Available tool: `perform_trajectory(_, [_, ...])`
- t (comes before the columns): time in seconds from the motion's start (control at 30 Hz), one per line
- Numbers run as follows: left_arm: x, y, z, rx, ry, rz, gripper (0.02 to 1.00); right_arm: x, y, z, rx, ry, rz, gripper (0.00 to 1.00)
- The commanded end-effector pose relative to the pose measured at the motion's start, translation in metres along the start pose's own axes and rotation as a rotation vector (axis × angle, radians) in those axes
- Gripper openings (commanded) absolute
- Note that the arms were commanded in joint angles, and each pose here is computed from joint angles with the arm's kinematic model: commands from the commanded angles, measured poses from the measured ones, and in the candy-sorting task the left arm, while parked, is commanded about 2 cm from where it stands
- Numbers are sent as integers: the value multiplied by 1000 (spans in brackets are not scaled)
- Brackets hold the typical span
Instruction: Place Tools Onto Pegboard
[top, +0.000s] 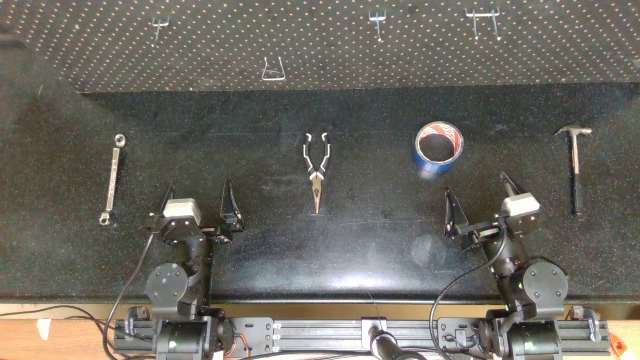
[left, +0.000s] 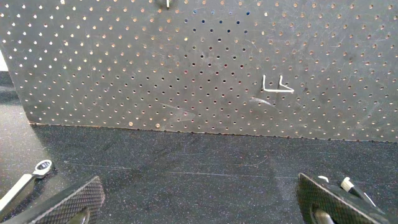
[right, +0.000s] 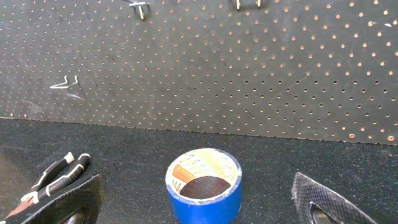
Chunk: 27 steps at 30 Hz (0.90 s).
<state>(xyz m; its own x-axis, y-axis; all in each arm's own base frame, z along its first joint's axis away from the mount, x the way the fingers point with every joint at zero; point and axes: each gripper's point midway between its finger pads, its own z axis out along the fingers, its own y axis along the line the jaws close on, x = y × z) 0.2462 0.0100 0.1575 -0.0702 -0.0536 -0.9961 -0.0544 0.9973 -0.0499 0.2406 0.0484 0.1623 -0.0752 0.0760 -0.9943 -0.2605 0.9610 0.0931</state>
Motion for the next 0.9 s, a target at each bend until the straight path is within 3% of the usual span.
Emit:
perform_trajectory(0.03, [0,4,0,-22,-1,8,996,0,0,0,6,-2,14,985])
perform_trajectory(0.1, [0,2,0,-14,-1,8,996,0,-1,0,6,-2,14,985])
perform_trajectory(0.17, [3,-10,-1,55,9,6,996,0,-1,0,6,-2,14,985])
perform_trajectory(0.3, [13,-10,3,55,58,7,996,0,-1,0,6,-2,14,985])
perform_trajectory(0.5, [3,-5,10,46,295,236,996,0,-1,0,6,-2,14,985])
perform_trajectory(0.57, [-7,3,9,13,411,247,996,0,-1,0,6,-2,14,985])
perform_trajectory(0.7, [-11,51,-6,-205,672,297,993,0,-1,0,6,-2,14,985])
perform_trajectory(0.8, [7,77,-17,-257,856,370,996,0,-1,0,6,-2,14,985])
perform_trajectory(0.9, [30,100,-27,-319,989,318,993,0,-1,0,6,-2,14,985])
